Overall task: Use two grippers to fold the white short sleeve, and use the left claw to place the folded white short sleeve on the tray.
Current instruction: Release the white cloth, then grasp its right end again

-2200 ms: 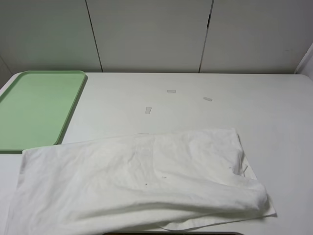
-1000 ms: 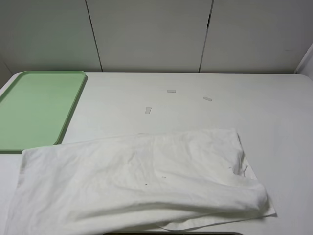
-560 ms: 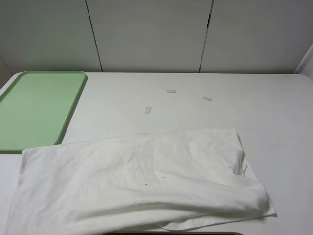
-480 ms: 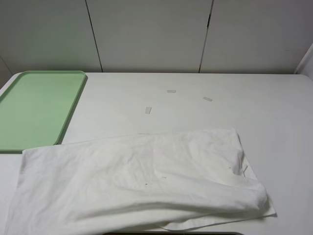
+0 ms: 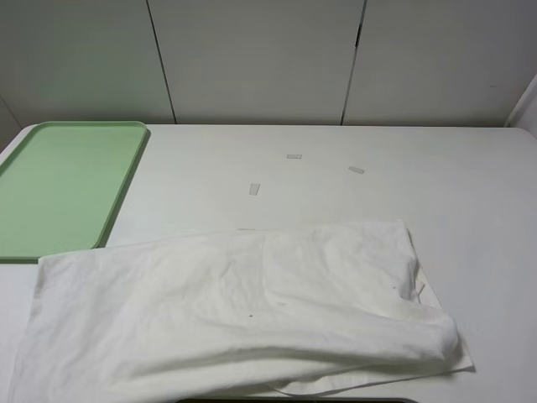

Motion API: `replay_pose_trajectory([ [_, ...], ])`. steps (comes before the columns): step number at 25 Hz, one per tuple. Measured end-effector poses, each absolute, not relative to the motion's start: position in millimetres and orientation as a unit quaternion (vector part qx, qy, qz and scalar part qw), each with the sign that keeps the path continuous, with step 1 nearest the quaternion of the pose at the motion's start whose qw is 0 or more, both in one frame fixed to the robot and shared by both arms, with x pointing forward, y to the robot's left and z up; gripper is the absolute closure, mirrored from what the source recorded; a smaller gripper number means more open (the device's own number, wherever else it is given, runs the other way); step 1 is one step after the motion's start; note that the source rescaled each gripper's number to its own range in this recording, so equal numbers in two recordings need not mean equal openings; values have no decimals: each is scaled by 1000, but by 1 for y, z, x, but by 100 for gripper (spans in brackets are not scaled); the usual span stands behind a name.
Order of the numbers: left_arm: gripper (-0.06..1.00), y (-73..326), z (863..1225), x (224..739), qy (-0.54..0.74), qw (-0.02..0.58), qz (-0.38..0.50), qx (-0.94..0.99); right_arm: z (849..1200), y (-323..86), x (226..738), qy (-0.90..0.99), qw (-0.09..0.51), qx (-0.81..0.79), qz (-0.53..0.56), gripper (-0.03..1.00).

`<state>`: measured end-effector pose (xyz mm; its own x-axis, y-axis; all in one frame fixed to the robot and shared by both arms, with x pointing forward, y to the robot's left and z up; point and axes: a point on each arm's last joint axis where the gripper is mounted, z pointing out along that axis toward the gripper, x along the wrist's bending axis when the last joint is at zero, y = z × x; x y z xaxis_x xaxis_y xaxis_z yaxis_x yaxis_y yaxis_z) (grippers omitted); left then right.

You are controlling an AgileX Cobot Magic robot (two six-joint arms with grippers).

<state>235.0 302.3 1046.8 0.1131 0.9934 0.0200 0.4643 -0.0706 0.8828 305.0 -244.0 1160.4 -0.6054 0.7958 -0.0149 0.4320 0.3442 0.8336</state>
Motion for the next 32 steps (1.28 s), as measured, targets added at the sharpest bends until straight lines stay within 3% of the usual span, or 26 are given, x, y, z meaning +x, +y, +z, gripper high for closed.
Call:
replay_pose_trajectory([
  [6,6,302,1047,235,567,379,349,643,1154,-243,298,807,171,398,401,-2],
  [14,6,302,1047,235,566,381,351,642,1148,-249,296,821,170,411,358,-2],
  [32,6,302,1047,235,566,381,351,642,1152,-240,308,789,191,441,384,-3],
])
